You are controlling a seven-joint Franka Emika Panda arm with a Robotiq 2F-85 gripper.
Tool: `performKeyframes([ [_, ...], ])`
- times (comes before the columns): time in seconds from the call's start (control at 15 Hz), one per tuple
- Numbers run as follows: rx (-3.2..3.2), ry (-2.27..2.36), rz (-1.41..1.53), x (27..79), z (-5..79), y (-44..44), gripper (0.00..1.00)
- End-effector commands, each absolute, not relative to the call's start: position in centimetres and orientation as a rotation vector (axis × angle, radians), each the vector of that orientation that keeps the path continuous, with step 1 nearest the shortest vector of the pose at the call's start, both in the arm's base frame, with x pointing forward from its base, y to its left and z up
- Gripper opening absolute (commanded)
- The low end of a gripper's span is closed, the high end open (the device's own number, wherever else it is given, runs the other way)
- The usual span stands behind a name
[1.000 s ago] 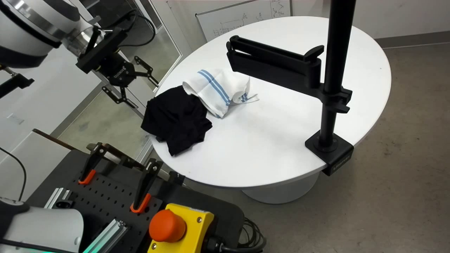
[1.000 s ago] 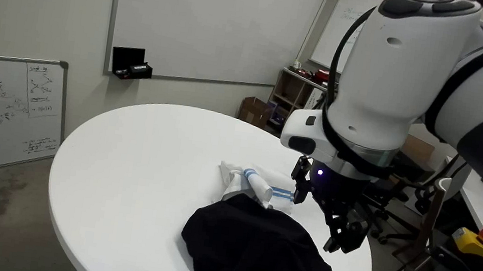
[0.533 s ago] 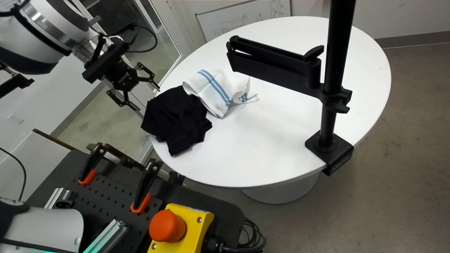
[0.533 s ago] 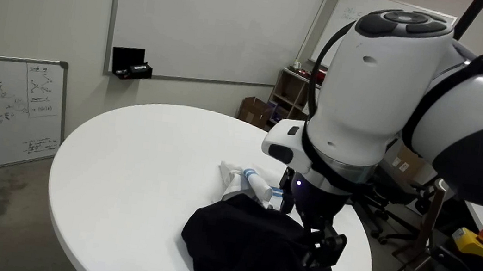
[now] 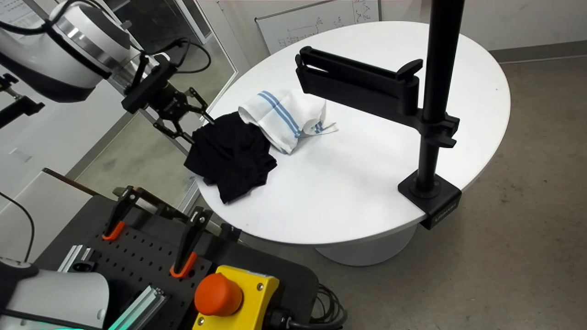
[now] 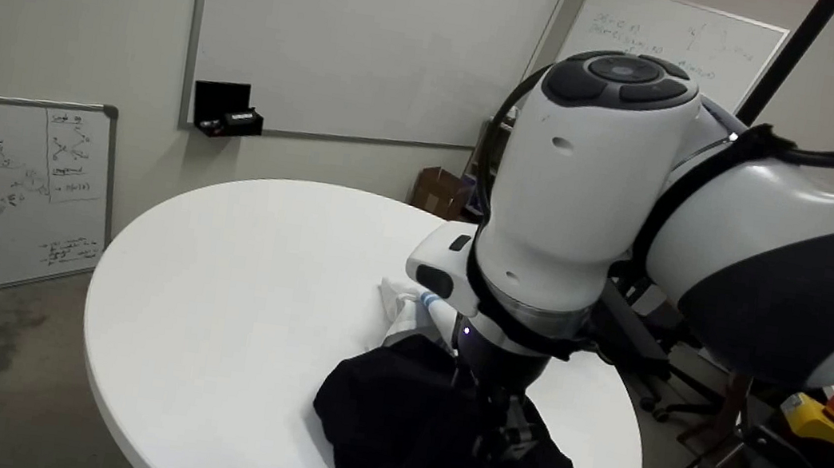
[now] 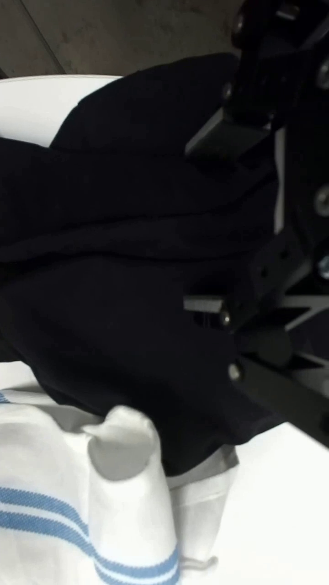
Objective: Hang the black shirt on the stand
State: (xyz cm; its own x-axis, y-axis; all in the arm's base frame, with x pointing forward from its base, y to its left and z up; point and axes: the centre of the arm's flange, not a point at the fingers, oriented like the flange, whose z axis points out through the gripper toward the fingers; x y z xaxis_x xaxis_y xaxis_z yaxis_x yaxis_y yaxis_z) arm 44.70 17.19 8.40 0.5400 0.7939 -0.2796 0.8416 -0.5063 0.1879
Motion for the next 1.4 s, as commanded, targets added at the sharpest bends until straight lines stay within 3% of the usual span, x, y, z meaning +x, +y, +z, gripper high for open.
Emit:
performKeyframes([
  [0.0,2.477,1.325,-0.182,46.0,7.2,17.6,0.42],
  [0.33,2.486,1.305,-0.17,46.7,8.0,17.0,0.04],
  [0.4,2.49,1.301,-0.173,46.7,8.2,16.8,0.0],
  [0.87,2.541,1.267,-0.176,46.6,11.3,14.4,0.03],
  [1.33,2.606,1.232,-0.086,44.9,20.2,10.1,0.03],
])
